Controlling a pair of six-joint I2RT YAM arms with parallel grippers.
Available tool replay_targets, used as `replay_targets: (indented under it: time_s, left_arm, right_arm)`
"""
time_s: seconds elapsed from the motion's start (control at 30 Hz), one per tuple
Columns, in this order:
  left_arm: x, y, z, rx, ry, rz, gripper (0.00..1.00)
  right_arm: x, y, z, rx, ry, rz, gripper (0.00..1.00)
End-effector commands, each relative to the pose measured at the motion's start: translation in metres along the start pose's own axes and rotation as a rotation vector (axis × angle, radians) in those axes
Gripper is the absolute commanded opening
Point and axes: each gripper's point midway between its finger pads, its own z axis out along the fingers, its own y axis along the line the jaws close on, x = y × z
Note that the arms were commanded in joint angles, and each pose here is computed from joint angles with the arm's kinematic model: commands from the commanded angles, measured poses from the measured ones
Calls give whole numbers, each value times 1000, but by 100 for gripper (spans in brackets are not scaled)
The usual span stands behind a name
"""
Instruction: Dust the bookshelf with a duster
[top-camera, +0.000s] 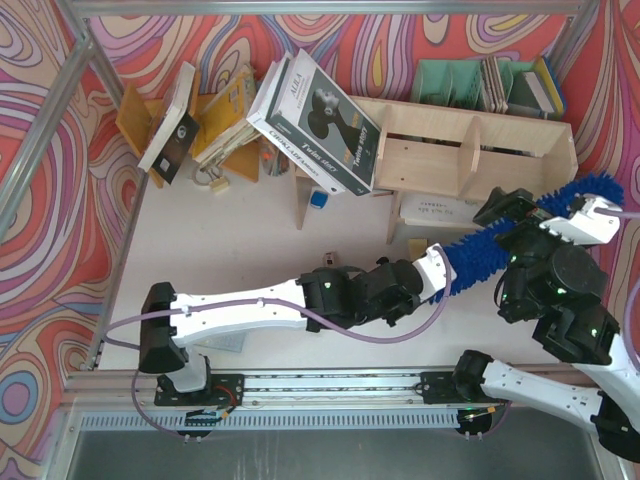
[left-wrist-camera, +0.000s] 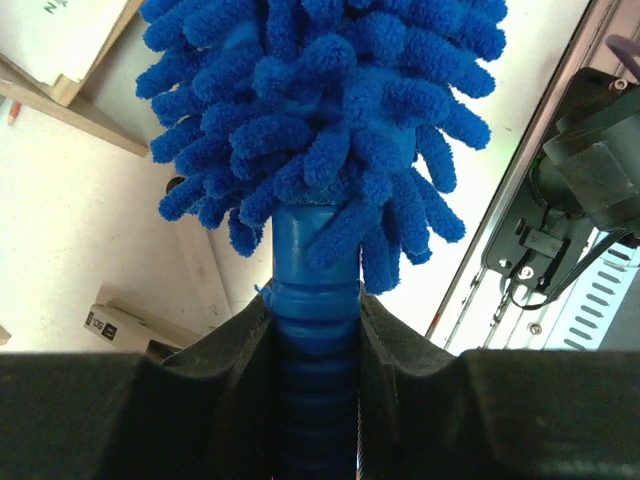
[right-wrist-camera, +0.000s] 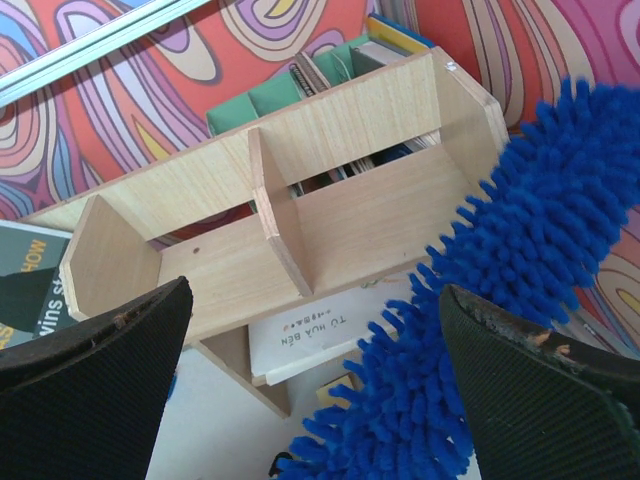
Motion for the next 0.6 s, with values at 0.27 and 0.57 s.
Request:
replay_targets:
  time_s: [0.27,0.57]
  left_arm:
    - [-5,10,24,39,-1,-45,0]
    - [-2,16,30,24,8,-59,0]
  right_arm:
    - [-7,57,7,-202,-87,-195,99]
    - [-10,79,7,-290,-168,-208,99]
